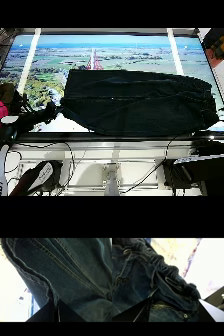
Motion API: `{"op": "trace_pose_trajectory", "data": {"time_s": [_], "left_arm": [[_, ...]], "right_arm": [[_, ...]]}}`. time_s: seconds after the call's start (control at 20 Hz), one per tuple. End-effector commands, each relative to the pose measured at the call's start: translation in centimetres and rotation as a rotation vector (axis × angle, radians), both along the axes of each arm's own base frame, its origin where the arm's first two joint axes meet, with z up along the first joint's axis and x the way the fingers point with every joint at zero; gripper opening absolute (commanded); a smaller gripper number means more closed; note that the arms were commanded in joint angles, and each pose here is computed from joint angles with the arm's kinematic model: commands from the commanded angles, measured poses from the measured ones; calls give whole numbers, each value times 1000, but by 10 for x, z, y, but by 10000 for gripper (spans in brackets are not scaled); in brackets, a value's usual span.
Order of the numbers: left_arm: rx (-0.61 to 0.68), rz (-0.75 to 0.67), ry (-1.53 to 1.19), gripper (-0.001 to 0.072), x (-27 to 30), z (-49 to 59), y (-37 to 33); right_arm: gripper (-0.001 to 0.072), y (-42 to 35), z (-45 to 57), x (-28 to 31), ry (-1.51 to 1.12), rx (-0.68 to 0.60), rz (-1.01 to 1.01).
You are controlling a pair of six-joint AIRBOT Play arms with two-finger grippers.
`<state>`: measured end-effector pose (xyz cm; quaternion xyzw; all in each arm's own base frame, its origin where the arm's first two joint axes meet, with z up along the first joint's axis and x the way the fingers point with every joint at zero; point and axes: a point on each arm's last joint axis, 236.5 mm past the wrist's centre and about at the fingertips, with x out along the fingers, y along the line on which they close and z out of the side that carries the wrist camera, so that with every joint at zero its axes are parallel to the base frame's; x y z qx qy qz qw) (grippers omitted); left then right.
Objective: Fold the clothes and pants, and hang the long-sleeved shirts on hangers.
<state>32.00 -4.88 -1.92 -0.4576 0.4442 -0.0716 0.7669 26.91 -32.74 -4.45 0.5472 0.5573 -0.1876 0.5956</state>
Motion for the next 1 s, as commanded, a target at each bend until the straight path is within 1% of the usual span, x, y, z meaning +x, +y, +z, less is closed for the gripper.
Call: {"op": "trace_pose_trajectory", "data": {"time_s": [0.0,0.1,0.15,0.25,0.4,0.5,0.7,0.95], "left_arm": [[-1,-5,-4,20,0,1,-1],[6,-12,-10,20,0,1,-1],[14,-20,-17,20,0,1,-1],[16,-23,-19,20,0,1,-1],[16,-22,-19,20,0,1,-1],[15,-22,-19,21,0,1,-1],[13,-21,-20,20,0,2,-1],[12,-21,-20,20,0,2,-1]], "right_arm": [[620,-26,16,2,-18,-97,-22],[619,-41,32,-2,-30,-142,-34],[619,-42,33,-8,-31,-132,-45],[619,-34,31,-16,-60,-51,-78],[619,-16,25,-19,-173,101,-124],[619,-9,11,-30,-174,149,-140],[620,3,-8,-29,-189,153,-93],[620,8,-20,-12,-162,72,7]]}}
